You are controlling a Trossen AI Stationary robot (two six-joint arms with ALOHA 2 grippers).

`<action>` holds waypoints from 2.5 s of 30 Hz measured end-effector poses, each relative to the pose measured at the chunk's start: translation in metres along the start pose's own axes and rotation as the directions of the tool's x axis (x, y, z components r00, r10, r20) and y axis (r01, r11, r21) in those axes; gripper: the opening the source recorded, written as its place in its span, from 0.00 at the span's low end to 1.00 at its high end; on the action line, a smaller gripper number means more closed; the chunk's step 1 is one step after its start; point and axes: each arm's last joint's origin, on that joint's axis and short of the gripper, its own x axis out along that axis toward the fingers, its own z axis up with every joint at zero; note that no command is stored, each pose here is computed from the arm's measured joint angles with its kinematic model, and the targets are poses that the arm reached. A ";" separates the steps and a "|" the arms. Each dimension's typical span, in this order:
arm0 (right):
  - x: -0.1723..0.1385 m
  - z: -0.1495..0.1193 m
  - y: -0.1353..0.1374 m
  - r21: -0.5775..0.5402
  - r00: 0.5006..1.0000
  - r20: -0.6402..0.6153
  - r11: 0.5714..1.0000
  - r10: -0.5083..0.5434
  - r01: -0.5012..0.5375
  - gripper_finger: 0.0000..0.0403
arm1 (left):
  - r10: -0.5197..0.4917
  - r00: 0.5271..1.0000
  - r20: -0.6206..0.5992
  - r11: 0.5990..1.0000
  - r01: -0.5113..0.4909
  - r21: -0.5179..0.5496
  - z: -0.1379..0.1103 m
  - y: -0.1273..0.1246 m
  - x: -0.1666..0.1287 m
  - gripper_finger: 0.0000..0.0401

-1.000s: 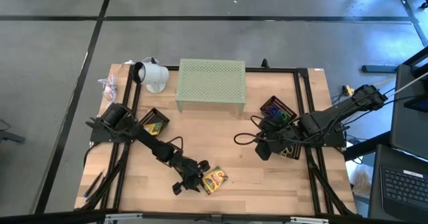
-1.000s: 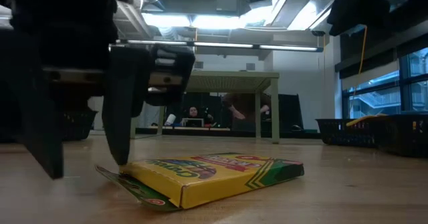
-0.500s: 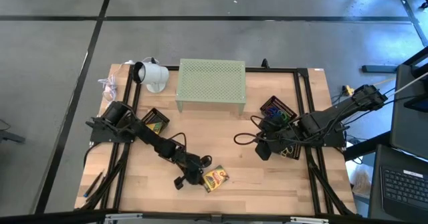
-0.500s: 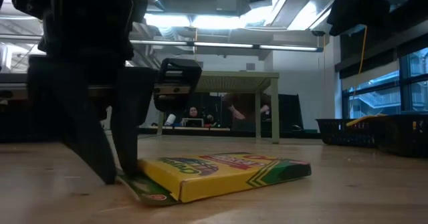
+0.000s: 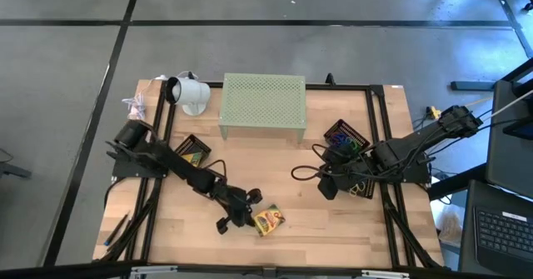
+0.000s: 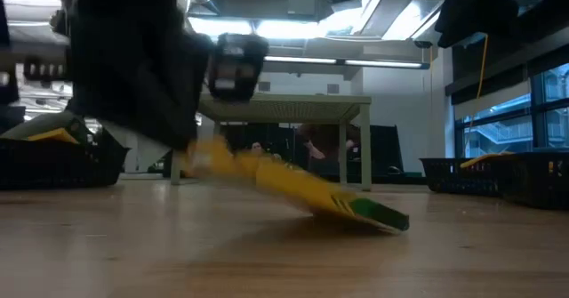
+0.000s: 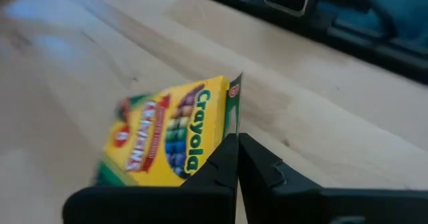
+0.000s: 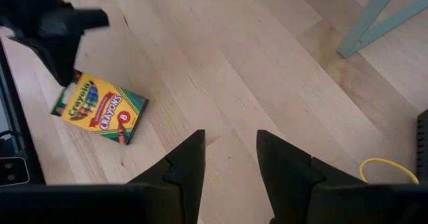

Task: Pick & Place Office Desk Supplies
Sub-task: Put the yellow crayon box into the bottom left black bin

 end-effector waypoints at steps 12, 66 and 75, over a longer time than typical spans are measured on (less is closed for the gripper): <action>0.000 0.000 0.000 0.005 1.000 0.000 1.000 0.000 0.000 0.34 | 0.315 0.949 -0.024 0.949 -0.315 0.004 0.040 0.009 -0.065 0.00; -0.002 0.010 -0.004 -0.004 0.936 0.301 0.981 -0.183 0.193 0.34 | 0.561 0.736 -0.379 0.701 -0.666 -0.254 0.014 0.008 -0.072 0.32; -0.002 0.010 -0.004 -0.007 0.936 0.300 0.981 -0.183 0.194 0.34 | 0.562 0.656 -0.504 0.653 -0.726 -0.217 -0.020 0.001 -0.028 0.36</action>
